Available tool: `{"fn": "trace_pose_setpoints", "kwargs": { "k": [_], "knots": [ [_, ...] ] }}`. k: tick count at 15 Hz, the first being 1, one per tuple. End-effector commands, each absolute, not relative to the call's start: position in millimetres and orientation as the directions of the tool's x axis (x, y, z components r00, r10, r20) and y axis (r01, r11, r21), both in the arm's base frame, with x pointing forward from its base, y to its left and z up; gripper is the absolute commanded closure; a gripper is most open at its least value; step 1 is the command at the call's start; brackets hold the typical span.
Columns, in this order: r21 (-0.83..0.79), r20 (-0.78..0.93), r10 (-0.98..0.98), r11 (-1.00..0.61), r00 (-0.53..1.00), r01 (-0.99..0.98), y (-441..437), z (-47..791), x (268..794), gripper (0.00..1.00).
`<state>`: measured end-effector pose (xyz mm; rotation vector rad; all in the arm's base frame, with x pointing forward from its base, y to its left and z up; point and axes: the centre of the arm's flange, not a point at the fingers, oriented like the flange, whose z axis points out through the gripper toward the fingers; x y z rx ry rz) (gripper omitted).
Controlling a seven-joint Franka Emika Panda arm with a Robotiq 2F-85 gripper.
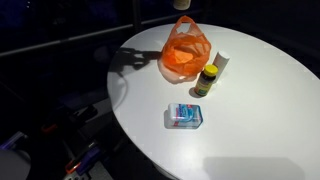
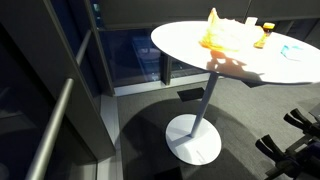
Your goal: Remove the orange and white bottle from the plastic bag and put it on the table
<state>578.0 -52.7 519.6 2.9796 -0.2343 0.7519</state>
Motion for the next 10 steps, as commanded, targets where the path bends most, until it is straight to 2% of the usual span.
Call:
{"fn": "trace_pose_setpoints", "kwargs": {
  "k": [1, 10],
  "knots": [
    [-0.005, 0.462, -0.060, -0.998, 0.885, -0.065, -34, 518, 550, 0.81],
    [-0.003, 0.411, 0.047, -0.999, 0.910, 0.053, 21, 452, 536, 0.81]
  ]
}}
